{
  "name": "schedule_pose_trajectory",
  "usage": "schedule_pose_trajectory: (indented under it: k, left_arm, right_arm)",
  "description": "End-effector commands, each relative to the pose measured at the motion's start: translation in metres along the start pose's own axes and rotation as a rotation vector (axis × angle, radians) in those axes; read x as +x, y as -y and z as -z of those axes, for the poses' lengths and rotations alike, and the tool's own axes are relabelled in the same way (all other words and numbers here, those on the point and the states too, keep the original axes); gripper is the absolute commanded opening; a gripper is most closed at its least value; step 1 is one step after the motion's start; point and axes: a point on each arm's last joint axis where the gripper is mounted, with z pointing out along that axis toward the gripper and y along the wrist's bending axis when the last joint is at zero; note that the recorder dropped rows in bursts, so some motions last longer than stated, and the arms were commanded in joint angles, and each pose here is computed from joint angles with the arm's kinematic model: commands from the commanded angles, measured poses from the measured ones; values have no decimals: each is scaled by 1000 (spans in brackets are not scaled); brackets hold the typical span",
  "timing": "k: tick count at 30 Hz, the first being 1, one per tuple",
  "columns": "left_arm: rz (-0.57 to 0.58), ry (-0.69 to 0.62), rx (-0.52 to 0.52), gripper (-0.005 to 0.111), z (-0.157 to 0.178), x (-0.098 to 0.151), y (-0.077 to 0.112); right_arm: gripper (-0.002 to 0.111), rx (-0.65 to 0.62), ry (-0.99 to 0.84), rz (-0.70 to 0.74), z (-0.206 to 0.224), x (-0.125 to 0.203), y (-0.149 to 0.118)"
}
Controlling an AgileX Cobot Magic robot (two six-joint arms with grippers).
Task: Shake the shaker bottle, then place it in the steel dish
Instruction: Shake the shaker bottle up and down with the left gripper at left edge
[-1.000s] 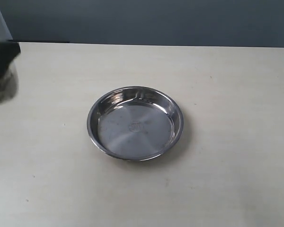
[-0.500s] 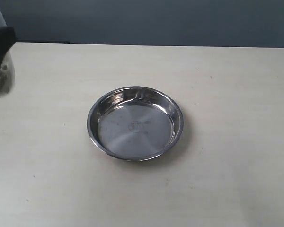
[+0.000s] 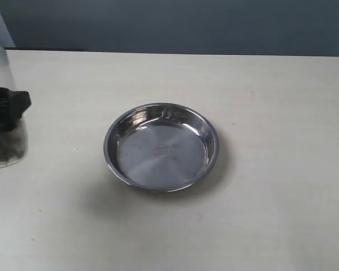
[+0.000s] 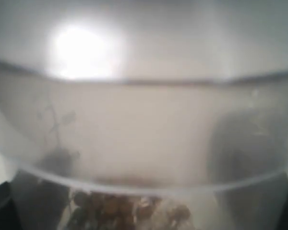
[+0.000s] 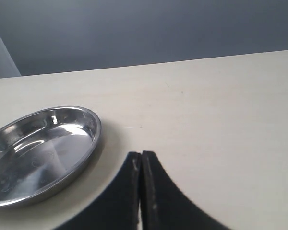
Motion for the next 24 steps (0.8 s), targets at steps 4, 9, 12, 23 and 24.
schedule_pose_trajectory:
  k: [4, 9, 12, 23, 24]
  left_arm:
    - [-120, 172, 65, 0, 24, -41, 13]
    - [-93, -41, 250, 0, 8, -6, 25]
    - [-47, 61, -51, 0, 5, -10, -3]
    - [218, 102, -147, 0, 5, -8, -14]
    - [127, 70, -65, 0, 4, -8, -5]
  right_arm:
    - [-1, -1, 12, 2, 0, -1, 0]
    - [-1, -1, 12, 2, 0, -1, 0]
    - [-1, -1, 12, 2, 0, -1, 0]
    - [-1, -1, 12, 2, 0, -1, 0]
    - [-1, -1, 12, 2, 0, -1, 0]
